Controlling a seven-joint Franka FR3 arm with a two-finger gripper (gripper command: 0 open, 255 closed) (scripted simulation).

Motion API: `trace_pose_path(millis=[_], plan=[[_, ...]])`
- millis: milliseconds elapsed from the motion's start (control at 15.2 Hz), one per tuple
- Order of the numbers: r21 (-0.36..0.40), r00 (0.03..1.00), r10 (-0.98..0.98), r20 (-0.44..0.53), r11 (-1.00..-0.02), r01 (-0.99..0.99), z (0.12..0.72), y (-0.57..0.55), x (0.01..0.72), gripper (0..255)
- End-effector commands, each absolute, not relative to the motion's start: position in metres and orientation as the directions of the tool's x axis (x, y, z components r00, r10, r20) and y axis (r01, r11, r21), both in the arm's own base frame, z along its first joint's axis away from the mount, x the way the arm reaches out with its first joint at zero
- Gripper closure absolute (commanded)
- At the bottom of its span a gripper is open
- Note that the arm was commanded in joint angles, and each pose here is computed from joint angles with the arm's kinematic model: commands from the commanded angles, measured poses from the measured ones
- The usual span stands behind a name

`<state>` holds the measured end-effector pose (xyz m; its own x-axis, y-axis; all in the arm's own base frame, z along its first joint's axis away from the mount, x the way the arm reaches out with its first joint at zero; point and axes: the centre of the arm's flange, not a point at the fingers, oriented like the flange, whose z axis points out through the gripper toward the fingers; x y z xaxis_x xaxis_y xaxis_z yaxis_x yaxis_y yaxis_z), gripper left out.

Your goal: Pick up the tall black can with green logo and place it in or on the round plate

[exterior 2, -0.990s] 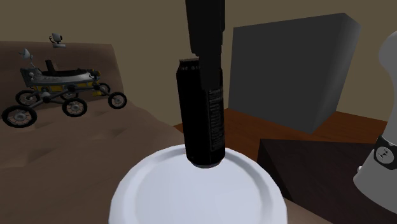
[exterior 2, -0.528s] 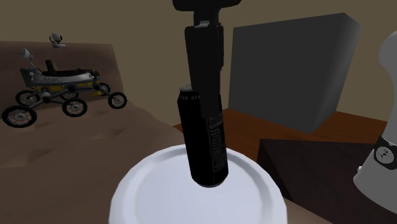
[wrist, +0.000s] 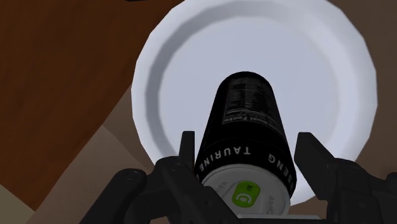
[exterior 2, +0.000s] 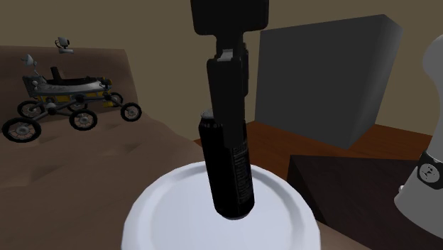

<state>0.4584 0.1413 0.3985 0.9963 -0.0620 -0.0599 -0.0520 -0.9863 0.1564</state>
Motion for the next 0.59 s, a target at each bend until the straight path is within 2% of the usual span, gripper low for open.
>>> trace_pose_path(millis=[0,66,132,528], plan=[[0.156,0.996,-0.062,-0.059,-0.986,-0.052,0.399,0.141,0.458,255],[0.156,0.996,-0.062,-0.059,-0.986,-0.052,0.399,0.141,0.458,255],[0.156,0.996,-0.062,-0.059,-0.986,-0.052,0.399,0.141,0.458,0],[0.156,0.996,-0.062,-0.059,-0.986,-0.052,0.412,0.143,0.459,0]])
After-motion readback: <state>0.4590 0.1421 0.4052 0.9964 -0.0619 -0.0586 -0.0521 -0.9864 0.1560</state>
